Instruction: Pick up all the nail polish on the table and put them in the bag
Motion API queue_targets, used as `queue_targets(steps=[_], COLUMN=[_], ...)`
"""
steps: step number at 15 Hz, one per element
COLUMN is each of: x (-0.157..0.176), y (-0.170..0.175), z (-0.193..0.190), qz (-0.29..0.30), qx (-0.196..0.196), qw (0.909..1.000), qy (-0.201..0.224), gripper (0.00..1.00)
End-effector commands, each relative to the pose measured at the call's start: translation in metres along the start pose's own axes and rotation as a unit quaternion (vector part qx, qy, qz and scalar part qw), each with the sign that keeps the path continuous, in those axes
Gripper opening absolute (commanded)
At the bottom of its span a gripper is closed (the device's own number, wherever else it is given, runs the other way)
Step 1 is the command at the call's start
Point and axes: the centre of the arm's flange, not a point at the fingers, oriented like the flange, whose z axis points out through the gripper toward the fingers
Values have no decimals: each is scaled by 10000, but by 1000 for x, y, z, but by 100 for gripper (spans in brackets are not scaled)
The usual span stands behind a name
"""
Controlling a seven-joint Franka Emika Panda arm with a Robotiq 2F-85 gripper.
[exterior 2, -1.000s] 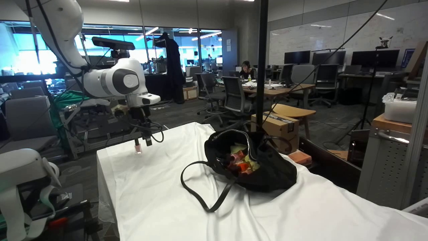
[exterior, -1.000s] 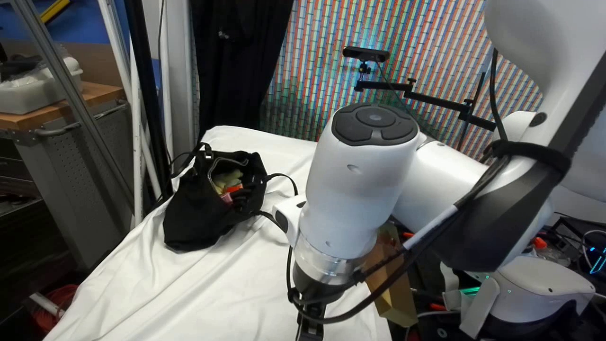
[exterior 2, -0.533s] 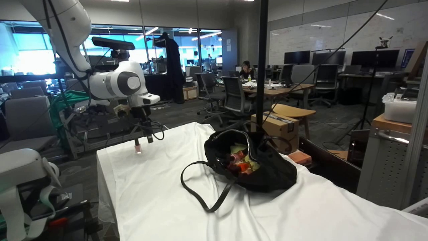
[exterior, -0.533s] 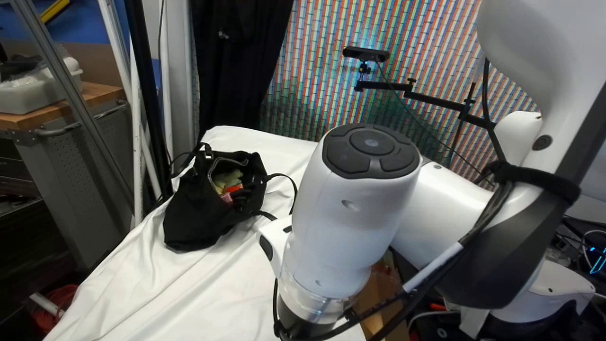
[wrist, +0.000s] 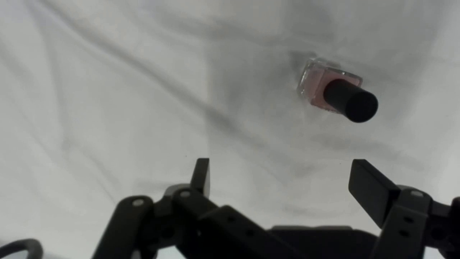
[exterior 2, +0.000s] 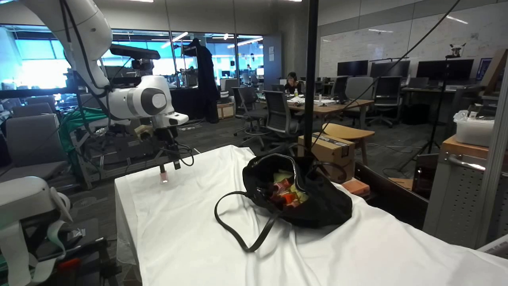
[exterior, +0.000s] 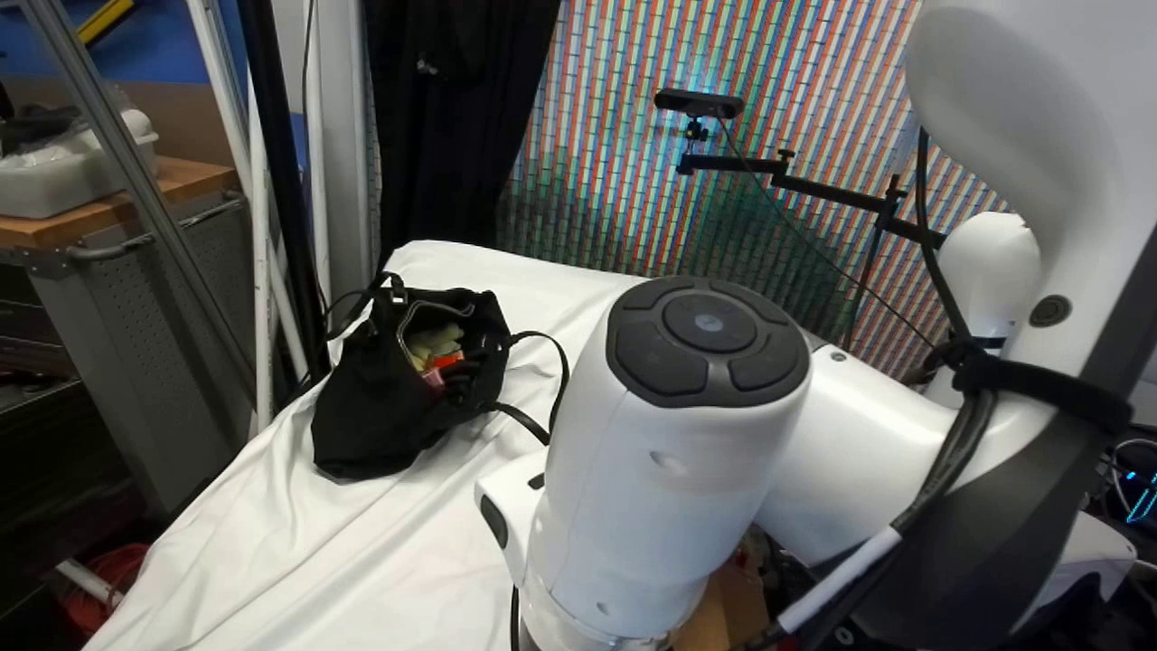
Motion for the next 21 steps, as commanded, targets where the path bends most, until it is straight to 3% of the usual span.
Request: queue_targets(steps=[1,21], x=[3,-30], y=[-17,-43], z=[3,21], qz=[70,-53], qx=[97,155], qw=[9999,9992], qy=[39,-366], gripper=[100,100])
